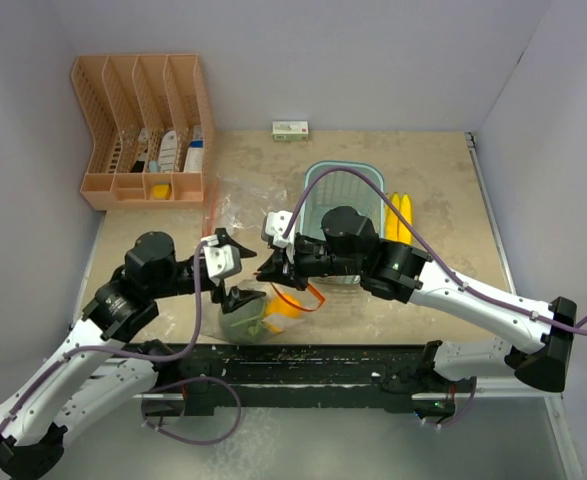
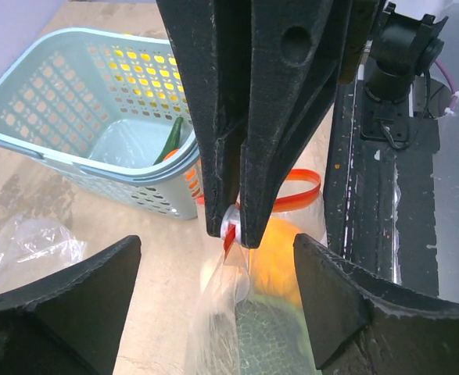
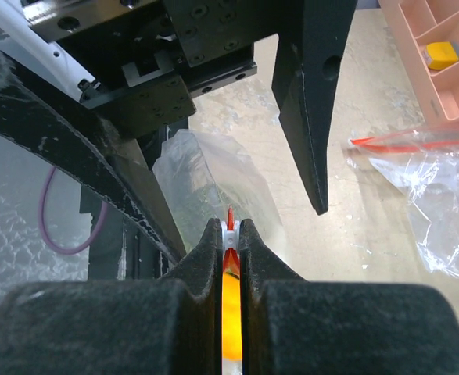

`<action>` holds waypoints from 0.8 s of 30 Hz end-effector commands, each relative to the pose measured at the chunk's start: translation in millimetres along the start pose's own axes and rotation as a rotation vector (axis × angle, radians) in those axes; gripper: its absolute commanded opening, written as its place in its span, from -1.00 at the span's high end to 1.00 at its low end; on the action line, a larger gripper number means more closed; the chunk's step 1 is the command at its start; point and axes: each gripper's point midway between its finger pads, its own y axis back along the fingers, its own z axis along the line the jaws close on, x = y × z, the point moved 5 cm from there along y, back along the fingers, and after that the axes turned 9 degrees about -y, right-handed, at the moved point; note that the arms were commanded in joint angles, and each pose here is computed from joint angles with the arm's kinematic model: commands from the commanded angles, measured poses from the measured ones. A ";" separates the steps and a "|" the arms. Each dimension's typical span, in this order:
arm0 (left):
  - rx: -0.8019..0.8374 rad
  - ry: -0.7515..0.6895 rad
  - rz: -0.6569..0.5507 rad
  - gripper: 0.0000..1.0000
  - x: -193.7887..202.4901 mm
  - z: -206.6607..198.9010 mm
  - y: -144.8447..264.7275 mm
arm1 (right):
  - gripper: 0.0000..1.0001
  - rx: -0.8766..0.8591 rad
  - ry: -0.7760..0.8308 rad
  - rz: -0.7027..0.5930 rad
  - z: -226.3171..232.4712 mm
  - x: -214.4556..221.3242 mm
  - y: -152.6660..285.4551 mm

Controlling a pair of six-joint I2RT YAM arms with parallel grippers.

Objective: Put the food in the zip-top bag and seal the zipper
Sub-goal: Zip the zipper food storage bag at the center of the board.

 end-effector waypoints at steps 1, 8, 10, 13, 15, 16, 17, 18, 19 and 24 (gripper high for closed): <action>0.025 -0.012 -0.035 -0.56 -6.2 2.8 -7.8 | 1.00 -0.027 0.038 -0.066 4.1 -23.1 3.9; 0.096 0.005 -0.024 0.87 -1.7 -1.1 -16.0 | 1.00 -0.023 0.040 -0.070 4.4 -23.6 6.0; 0.095 0.008 -0.014 1.00 -0.1 -0.3 -16.9 | 1.00 -0.018 0.039 -0.067 4.0 -22.5 6.0; 0.117 0.003 -0.009 1.00 0.1 -2.6 -16.1 | 1.00 0.005 0.034 -0.058 0.9 -19.2 6.3; 0.098 0.005 -0.007 1.00 -2.4 -1.3 -13.6 | 1.00 0.037 0.030 -0.046 -3.1 -15.2 7.3; 0.085 0.000 -0.011 1.00 -4.8 -0.4 -11.6 | 1.00 0.050 0.027 -0.036 -5.1 -12.3 7.7; 0.074 -0.007 -0.015 1.00 -6.3 0.3 -9.7 | 1.00 0.060 0.025 -0.026 -7.3 -9.0 7.9; 0.056 -0.016 -0.021 1.00 -8.5 1.4 -7.3 | 1.00 0.065 0.019 -0.016 -8.5 -5.5 8.1; 0.037 -0.024 -0.027 1.00 -10.4 2.7 -5.2 | 1.00 0.066 0.015 -0.006 -9.7 -2.1 8.1; -0.017 -0.055 -0.045 1.00 -15.6 5.4 2.6 | 0.90 0.072 -0.002 0.036 -12.6 13.0 6.3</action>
